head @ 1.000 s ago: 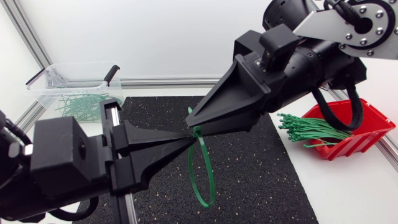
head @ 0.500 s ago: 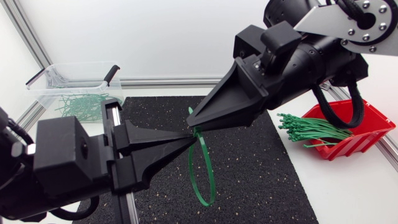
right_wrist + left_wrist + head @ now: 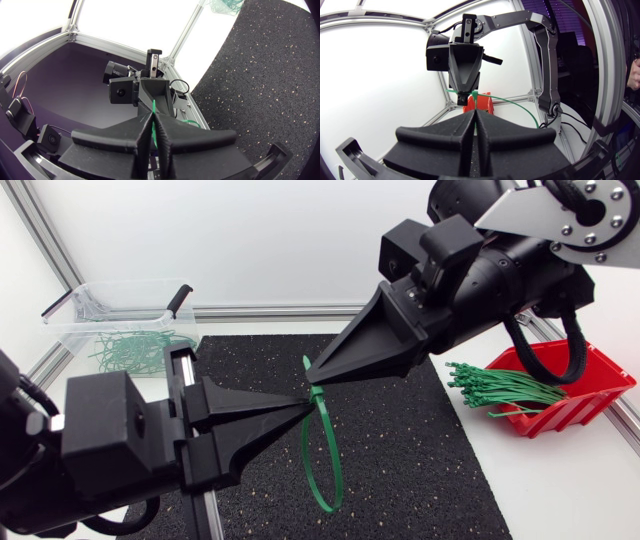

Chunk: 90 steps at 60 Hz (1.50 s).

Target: Take a green cable tie from the red box, thread the tail through the head to close it, then place it in the transparent bin on the left.

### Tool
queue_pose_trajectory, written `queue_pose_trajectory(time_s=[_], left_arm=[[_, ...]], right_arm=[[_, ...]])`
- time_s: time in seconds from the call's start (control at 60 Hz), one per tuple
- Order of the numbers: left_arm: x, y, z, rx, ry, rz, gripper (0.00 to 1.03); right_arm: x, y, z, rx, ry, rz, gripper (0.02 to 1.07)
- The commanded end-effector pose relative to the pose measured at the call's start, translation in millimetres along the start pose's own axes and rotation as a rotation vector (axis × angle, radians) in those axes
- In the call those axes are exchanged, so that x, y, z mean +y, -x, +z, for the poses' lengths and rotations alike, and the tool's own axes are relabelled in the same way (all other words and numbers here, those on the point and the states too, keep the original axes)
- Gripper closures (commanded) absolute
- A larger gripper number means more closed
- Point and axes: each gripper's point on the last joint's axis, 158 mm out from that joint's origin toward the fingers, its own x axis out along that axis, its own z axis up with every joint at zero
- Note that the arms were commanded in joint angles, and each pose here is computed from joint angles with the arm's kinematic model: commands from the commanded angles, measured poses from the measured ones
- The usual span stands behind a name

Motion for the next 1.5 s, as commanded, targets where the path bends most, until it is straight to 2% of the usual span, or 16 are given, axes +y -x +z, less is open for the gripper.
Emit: queue_pose_trajectory(time_s=[0.0, 0.267, 0.483, 0.767, 0.883, 0.917, 0.967, 1.017, 1.1, 1.15, 1.2, 1.35, 1.483], left_arm=[[-2.6, 1.6, -5.5, 0.002, -0.006, -0.005, 1.0], [-25.4, -2.5, -4.8, 0.005, -0.004, -0.058, 1.0], [-36.5, -5.3, -1.1, 0.002, -0.009, -0.076, 1.0], [-35.6, -5.4, -4.1, 0.012, -0.007, -0.066, 1.0], [-15.2, -5.1, -6.9, 0.042, 0.004, -0.007, 1.0], [-2.4, -3.5, -6.6, 0.046, 0.027, 0.028, 1.0], [13.6, 0.6, -9.1, 0.062, 0.057, 0.068, 1.0], [30.8, 4.4, -13.2, 0.084, 0.092, 0.114, 1.0], [56.3, 13.5, -25.4, 0.126, 0.145, 0.181, 1.0], [70.4, 18.2, -37.8, 0.166, 0.175, 0.225, 1.0], [86.1, 25.1, -47.7, 0.192, 0.187, 0.276, 1.0], [141.4, 51.8, -90.7, 0.34, 0.234, 0.473, 1.0], [200.3, 90.7, -98.2, 0.382, 0.251, 0.67, 1.0]], right_arm=[[10.0, 4.9, 4.2, -0.015, 0.029, -0.001, 1.01], [11.0, 7.2, 15.8, -0.033, 0.018, -0.011, 1.01], [-3.7, 7.7, 31.0, -0.047, -0.01, -0.029, 1.01], [-15.1, 4.2, 28.9, -0.036, -0.045, -0.036, 1.01], [-6.9, 5.9, 18.9, -0.038, -0.026, -0.039, 1.01], [-3.2, 8.0, 16.3, -0.044, -0.015, -0.04, 0.93], [-1.9, 11.0, 14.1, -0.054, 0.0, -0.047, 0.67], [-10.7, 15.8, 15.4, -0.078, 0.021, -0.092, 0.45], [-34.4, 21.4, 17.3, -0.11, 0.031, -0.199, 0.21], [-55.8, 25.6, 17.8, -0.124, 0.051, -0.298, 0.12], [-76.5, 29.4, 18.8, -0.145, 0.082, -0.395, 0.06], [-125.6, 39.1, 20.9, -0.177, 0.118, -0.605, 0.06], [-157.2, 60.6, 27.1, -0.216, 0.125, -0.758, 0.06]])
